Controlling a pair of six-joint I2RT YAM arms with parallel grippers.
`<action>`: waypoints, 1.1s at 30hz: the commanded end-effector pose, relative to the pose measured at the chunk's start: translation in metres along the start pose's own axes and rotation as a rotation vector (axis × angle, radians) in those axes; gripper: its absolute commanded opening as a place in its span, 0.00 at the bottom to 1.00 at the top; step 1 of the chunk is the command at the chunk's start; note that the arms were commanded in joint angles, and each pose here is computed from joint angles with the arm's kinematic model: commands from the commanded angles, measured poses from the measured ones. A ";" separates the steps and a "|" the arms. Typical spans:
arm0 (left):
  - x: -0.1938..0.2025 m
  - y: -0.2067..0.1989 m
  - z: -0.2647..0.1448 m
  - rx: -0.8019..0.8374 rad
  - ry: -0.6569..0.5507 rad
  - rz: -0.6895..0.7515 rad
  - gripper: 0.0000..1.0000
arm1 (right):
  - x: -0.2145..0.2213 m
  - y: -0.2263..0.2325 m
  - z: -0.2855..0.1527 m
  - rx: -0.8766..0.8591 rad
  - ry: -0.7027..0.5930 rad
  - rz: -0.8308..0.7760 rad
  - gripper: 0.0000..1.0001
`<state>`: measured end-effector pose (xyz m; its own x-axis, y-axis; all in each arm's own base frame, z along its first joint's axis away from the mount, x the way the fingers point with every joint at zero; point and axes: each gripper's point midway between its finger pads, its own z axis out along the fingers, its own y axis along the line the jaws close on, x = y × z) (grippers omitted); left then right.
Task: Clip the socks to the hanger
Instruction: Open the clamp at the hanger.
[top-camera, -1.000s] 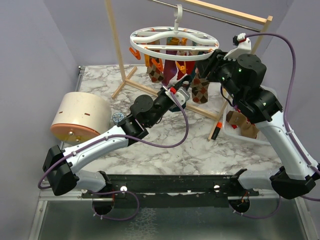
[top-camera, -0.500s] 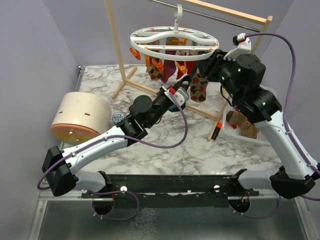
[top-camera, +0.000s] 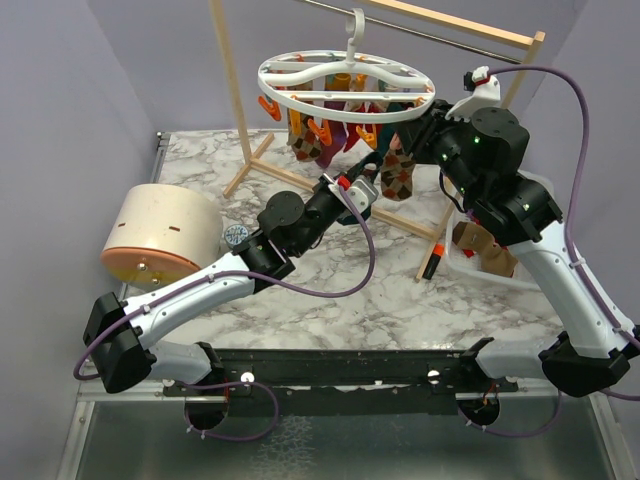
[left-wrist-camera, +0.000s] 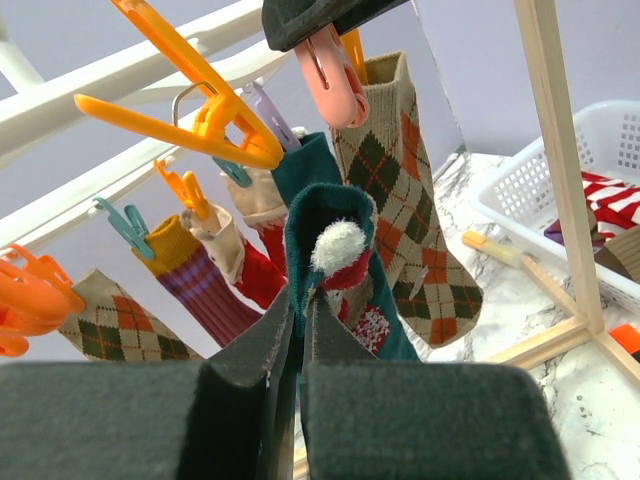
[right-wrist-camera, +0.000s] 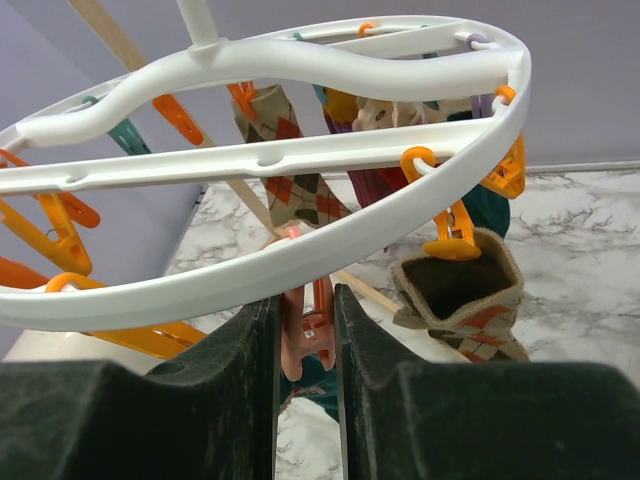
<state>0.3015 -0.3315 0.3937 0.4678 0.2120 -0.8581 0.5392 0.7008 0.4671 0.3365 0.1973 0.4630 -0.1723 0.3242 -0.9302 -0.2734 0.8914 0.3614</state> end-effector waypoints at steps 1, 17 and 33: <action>-0.014 0.004 -0.002 0.003 -0.047 -0.004 0.00 | 0.001 0.002 -0.006 -0.014 0.019 -0.007 0.00; -0.030 -0.002 0.005 0.041 -0.077 -0.140 0.00 | 0.004 0.012 -0.014 -0.090 0.023 -0.013 0.00; -0.021 -0.023 0.000 0.133 0.068 -0.342 0.00 | 0.005 0.012 -0.013 -0.097 0.007 -0.013 0.00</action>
<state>0.2872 -0.3471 0.4035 0.2504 0.0556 -0.9665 0.7007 0.6785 0.2206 0.3257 0.2044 0.4583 -0.1918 0.3109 -0.9309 -0.3378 0.8696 0.3600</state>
